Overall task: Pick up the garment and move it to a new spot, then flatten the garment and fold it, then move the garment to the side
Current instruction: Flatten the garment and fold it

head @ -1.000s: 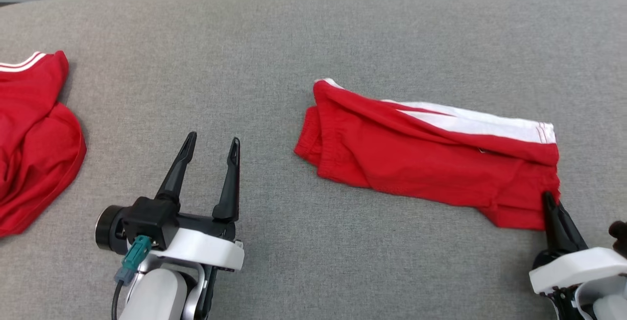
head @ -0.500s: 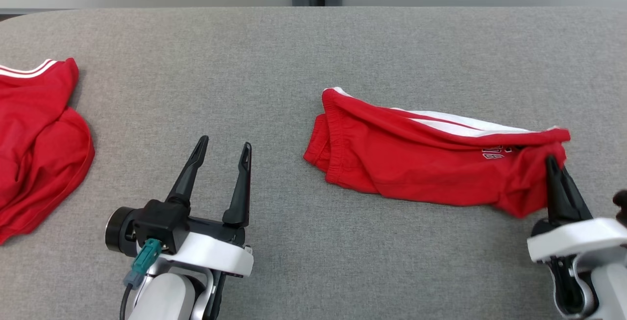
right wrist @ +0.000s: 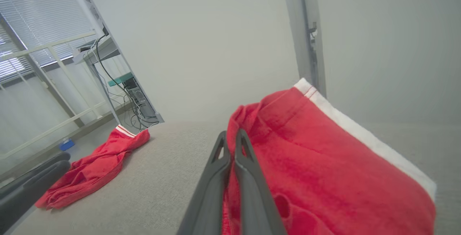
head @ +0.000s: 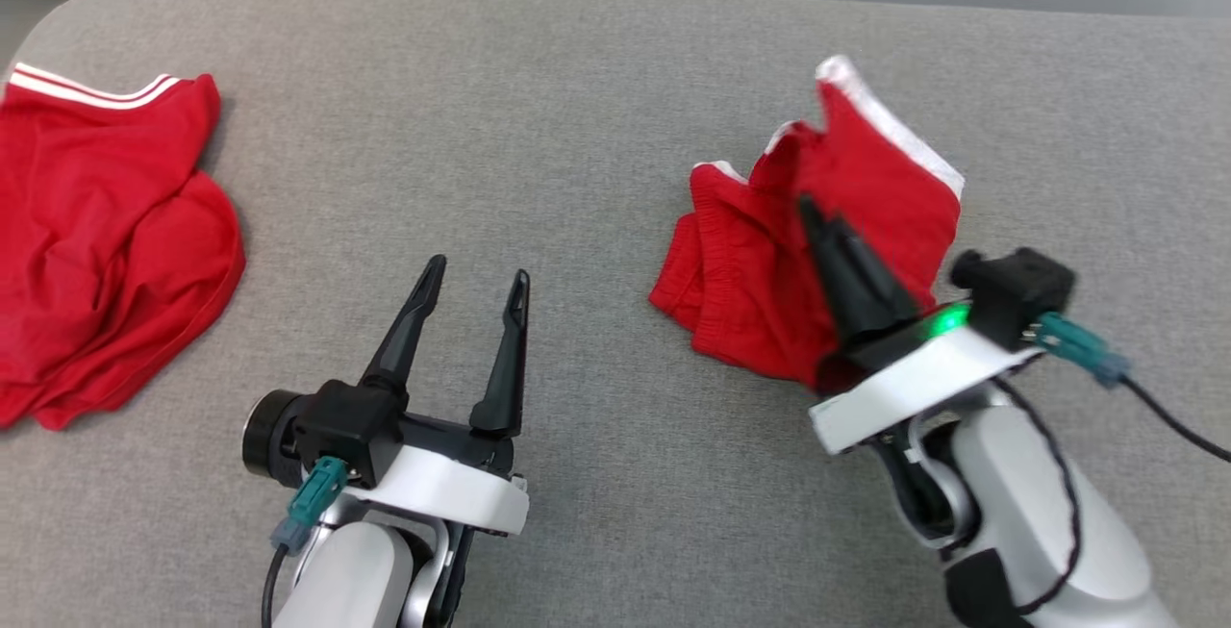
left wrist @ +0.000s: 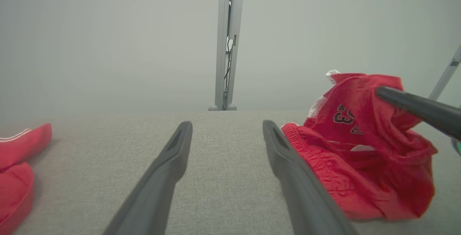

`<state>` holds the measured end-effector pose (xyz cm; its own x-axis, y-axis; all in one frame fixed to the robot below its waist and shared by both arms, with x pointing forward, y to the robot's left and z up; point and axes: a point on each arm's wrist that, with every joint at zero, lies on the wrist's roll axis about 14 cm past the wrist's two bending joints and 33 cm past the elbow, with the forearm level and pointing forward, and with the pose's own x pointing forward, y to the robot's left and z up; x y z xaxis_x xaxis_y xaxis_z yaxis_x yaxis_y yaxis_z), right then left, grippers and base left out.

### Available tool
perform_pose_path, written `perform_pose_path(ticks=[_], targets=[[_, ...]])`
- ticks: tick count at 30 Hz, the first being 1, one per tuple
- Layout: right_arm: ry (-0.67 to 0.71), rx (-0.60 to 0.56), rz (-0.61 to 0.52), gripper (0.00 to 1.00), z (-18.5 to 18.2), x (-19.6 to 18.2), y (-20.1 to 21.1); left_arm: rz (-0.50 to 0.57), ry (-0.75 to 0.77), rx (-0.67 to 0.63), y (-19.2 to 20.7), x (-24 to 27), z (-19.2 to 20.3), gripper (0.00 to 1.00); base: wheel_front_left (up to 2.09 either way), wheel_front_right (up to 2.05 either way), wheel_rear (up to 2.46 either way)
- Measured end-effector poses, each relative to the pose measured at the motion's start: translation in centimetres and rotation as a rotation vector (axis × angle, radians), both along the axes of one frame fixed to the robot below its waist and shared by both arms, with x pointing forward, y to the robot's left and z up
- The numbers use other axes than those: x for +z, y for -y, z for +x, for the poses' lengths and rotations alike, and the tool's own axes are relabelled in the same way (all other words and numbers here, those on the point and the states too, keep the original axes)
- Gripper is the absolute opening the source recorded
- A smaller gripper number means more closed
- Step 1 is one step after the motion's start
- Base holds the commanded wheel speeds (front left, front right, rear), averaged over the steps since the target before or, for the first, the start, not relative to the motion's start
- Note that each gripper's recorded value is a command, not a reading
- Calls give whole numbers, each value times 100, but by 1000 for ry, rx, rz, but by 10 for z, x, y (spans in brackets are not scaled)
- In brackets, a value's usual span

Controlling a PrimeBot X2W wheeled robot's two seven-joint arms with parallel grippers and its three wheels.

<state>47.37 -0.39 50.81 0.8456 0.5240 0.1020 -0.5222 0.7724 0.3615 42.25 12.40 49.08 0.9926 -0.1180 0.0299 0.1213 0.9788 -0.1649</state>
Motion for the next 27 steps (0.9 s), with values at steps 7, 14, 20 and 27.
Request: perform_pose_path(ticks=[7, 14, 20, 27], targets=[[-125, 189, -61, 0, -21, -43, -60, -6, -18, 27, -7, -5, -3, 100, 0, 0, 0], [-189, 252, -86, 100, -28, -68, -78, -14, -32, 45, -11, -11, -1, 100, 0, 0, 0], [-182, 316, -104, 100, -44, -69, -87, -15, -36, 46, -11, -12, 0, 100, 0, 0, 0], [-80, 216, -43, 100, -31, -36, -52, -8, -15, 38, -9, -6, 3, 100, 0, 0, 0]])
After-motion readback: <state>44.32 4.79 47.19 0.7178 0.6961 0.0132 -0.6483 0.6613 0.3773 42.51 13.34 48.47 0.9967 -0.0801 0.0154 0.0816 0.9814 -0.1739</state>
